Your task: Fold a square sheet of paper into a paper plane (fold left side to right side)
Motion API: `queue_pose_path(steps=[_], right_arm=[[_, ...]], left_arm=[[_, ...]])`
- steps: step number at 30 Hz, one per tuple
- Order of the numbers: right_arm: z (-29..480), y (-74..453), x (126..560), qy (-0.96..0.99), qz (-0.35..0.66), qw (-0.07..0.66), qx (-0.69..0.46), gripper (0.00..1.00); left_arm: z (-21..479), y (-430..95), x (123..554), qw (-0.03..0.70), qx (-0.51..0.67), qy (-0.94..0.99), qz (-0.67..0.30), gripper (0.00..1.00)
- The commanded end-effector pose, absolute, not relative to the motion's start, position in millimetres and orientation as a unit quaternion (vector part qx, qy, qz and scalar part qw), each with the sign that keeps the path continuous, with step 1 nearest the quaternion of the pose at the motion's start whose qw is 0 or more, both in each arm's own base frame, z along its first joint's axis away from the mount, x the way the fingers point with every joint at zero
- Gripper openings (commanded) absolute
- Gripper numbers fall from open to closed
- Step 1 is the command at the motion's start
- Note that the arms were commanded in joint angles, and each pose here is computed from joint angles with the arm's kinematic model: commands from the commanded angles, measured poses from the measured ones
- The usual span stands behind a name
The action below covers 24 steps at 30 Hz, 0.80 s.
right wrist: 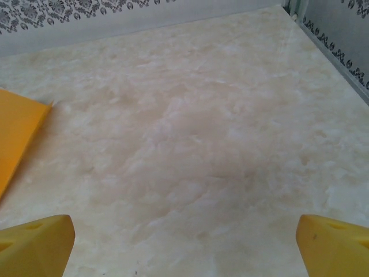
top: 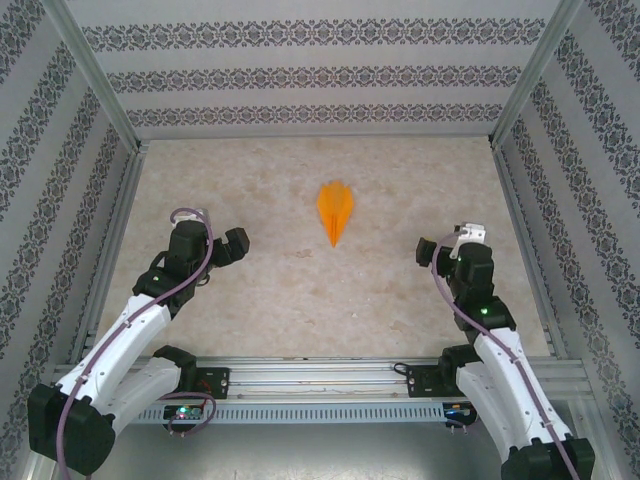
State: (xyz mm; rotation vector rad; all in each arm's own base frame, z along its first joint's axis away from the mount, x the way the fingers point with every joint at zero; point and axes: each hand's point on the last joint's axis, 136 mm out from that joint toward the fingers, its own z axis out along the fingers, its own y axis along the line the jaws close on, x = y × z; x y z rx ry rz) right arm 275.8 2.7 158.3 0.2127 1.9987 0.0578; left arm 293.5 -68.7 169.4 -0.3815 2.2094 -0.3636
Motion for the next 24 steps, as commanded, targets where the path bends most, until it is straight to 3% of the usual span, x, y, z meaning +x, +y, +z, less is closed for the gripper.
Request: queue_pose_path(steps=[1,11,24], right_arm=[[163.3,-2.9,279.5,0.807,0.004,0.585,0.076,0.98],[126.4,-5.9,293.8,0.808,-0.010,0.585,0.070,0.98],[134.5,8.8,347.6,0.775,0.048,0.629,0.036,0.98]], left_arm=[[187.8,-64.9,302.9,0.446,-0.155,0.869,-0.146,1.00],[184.1,-63.6,304.1,0.441,-0.148,0.874,-0.140,1.00],[178.2,-61.1,301.7,0.434,-0.150,0.878,-0.139,1.00]])
